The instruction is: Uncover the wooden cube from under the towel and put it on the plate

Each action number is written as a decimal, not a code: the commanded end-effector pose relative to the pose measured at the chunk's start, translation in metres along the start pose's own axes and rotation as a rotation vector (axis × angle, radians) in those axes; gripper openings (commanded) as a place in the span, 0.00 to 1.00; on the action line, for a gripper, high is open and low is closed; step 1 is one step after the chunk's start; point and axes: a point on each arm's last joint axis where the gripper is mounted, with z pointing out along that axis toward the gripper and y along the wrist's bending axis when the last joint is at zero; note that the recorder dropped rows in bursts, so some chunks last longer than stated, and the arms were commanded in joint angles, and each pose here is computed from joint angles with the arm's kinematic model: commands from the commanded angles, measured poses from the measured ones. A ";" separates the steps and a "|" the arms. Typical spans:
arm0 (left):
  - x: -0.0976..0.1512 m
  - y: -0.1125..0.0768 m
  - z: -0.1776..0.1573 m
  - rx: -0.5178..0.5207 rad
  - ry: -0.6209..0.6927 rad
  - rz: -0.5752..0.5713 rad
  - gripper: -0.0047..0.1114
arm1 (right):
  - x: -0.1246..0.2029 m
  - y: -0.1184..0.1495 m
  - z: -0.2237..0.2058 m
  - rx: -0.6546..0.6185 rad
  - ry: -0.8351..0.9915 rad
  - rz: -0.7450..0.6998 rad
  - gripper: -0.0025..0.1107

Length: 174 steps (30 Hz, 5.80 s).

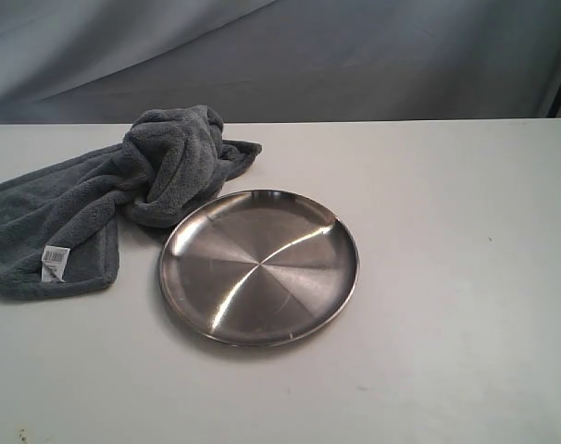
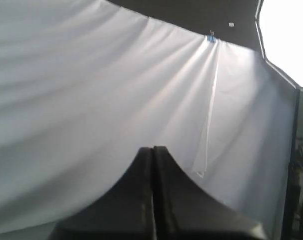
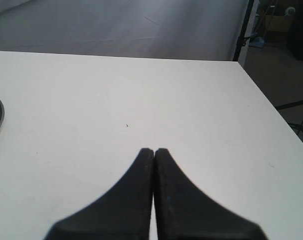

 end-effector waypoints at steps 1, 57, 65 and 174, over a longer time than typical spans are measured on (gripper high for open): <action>-0.011 -0.006 0.054 0.074 0.186 0.006 0.04 | 0.001 0.000 0.000 0.001 -0.004 -0.017 0.02; 0.029 -0.008 0.299 0.361 0.711 0.316 0.04 | 0.001 0.000 0.000 0.001 -0.004 -0.017 0.02; 0.028 -0.005 0.301 0.303 0.697 0.300 0.04 | 0.001 0.000 0.000 0.001 -0.004 -0.017 0.02; 0.155 0.007 0.370 0.194 1.239 0.338 0.04 | 0.001 0.000 0.000 0.000 -0.004 -0.013 0.02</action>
